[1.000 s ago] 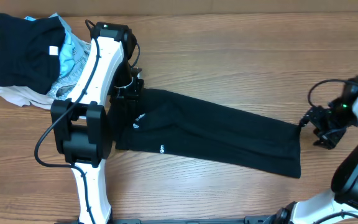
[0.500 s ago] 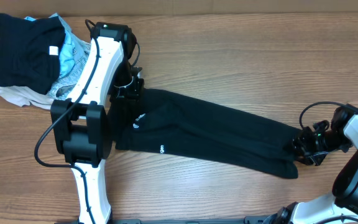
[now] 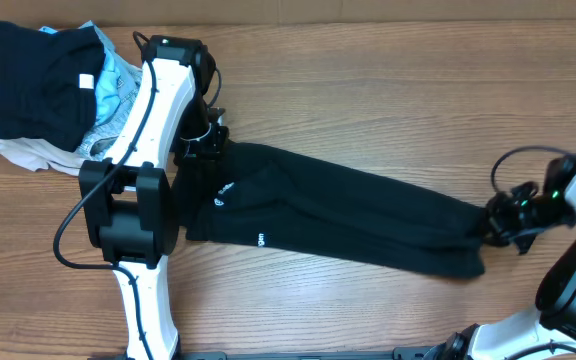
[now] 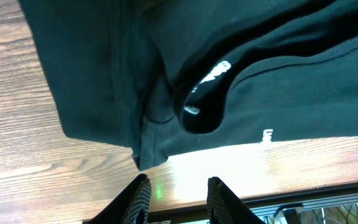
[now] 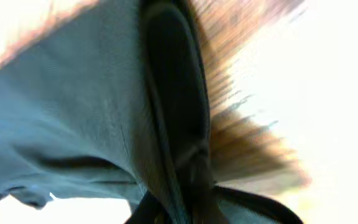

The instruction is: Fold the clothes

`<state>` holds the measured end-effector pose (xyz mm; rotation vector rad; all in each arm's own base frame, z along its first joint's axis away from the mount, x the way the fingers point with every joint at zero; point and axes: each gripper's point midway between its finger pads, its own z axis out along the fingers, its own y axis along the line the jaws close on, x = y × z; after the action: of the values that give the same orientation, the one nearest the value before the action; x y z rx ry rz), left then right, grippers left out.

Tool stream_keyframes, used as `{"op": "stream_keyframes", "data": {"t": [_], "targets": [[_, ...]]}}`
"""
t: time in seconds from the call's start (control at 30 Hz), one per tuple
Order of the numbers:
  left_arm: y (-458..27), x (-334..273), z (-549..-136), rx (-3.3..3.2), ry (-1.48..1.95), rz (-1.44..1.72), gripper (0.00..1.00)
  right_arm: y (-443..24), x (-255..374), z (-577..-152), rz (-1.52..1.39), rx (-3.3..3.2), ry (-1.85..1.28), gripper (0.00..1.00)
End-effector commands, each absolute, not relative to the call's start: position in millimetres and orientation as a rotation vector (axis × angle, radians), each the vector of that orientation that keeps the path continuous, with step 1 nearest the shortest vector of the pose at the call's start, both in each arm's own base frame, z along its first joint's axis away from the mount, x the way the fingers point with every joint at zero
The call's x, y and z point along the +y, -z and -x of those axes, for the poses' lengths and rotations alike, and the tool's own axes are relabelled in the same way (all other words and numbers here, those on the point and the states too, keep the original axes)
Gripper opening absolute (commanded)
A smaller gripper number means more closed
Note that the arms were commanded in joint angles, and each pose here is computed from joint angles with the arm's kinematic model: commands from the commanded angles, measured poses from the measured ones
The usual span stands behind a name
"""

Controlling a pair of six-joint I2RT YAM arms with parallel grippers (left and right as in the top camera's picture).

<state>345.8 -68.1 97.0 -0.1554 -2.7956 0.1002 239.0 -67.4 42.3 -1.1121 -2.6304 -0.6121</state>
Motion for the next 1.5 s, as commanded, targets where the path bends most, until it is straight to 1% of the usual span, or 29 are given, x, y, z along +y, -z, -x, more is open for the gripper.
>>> {"op": "stream_keyframes", "data": {"t": [0.0, 0.13, 0.23, 0.3, 0.43, 0.63, 0.77, 0.93, 1.0, 1.03, 1.07, 1.27, 1.3, 1.33, 1.4, 1.43, 1.47], "targets": [[-99.5, -61.4, -344.8, -2.795, -0.101, 0.167, 0.33, -83.8, -99.1, -258.4, 1.171, -2.794, 0.438, 0.04], [-99.4, -59.0, -345.4, -2.796, -0.103, 0.156, 0.33, -121.2, -101.7, -268.3, 1.182, -2.908, 0.409, 0.04], [-99.1, -58.8, -346.3, -2.8, -0.103, 0.155, 0.33, -134.8, -85.9, -269.6, 1.119, -2.963, 0.407, 0.04], [-98.7, -59.0, -347.5, -2.805, -0.104, 0.155, 0.33, -137.3, -67.8, -270.8, 1.026, -2.982, 0.409, 0.04], [-97.9, -59.8, -349.9, -2.816, -0.108, 0.152, 0.34, -130.8, -24.7, -281.1, 0.86, -3.019, 0.406, 0.04], [-98.3, -59.8, -348.7, -2.811, -0.108, 0.151, 0.34, -106.6, 39.2, -294.5, 0.803, -3.029, 0.426, 0.04], [-98.3, -59.7, -348.7, -2.811, -0.108, 0.151, 0.34, -93.9, 85.7, -295.5, 0.675, -3.054, 0.44, 0.04], [-98.2, -59.7, -349.1, -2.812, -0.108, 0.152, 0.34, -82.1, 118.0, -306.9, 0.622, -3.088, 0.458, 0.05], [-98.3, -59.7, -348.8, -2.811, -0.108, 0.151, 0.34, -76.8, 126.4, -308.6, 0.637, -3.078, 0.46, 0.48], [-98.3, -59.7, -348.7, -2.811, -0.108, 0.151, 0.34, -75.0, 129.0, -308.7, 0.63, -3.076, 0.462, 0.62], [-98.4, -59.7, -348.5, -2.81, -0.108, 0.152, 0.34, -75.3, 130.8, -309.2, 0.624, -3.077, 0.471, 0.63], [-97.5, -57.6, -351.2, -2.821, -0.097, 0.151, 0.38, -97.1, 119.7, -321.6, 0.573, -3.148, 0.495, 0.59], [-97.0, -53.8, -352.4, -2.826, -0.077, 0.145, 0.38, -99.2, 115.5, -323.3, 0.589, -3.156, 0.488, 0.56], [-95.6, -41.0, -357.2, -2.847, 0.008, 0.082, 0.39, -99.8, 105.4, -326.5, 0.632, -3.162, 0.469, 0.4], [-93.5, -31.1, -365.2, -2.88, 0.052, 0.004, 0.39, -95.3, 96.7, -326.0, 0.667, -3.143, 0.454, 0.16], [-92.7, -30.0, -368.2, -2.892, 0.038, -0.01, 0.39, -91.3, 94.6, -323.3, 0.674, -3.13, 0.442, 0.1], [-91.9, -30.1, -371.6, -2.904, -0.003, -0.031, 0.4, -83.6, 93.6, -318.0, 0.674, -3.108, 0.424, 0.08]]}}
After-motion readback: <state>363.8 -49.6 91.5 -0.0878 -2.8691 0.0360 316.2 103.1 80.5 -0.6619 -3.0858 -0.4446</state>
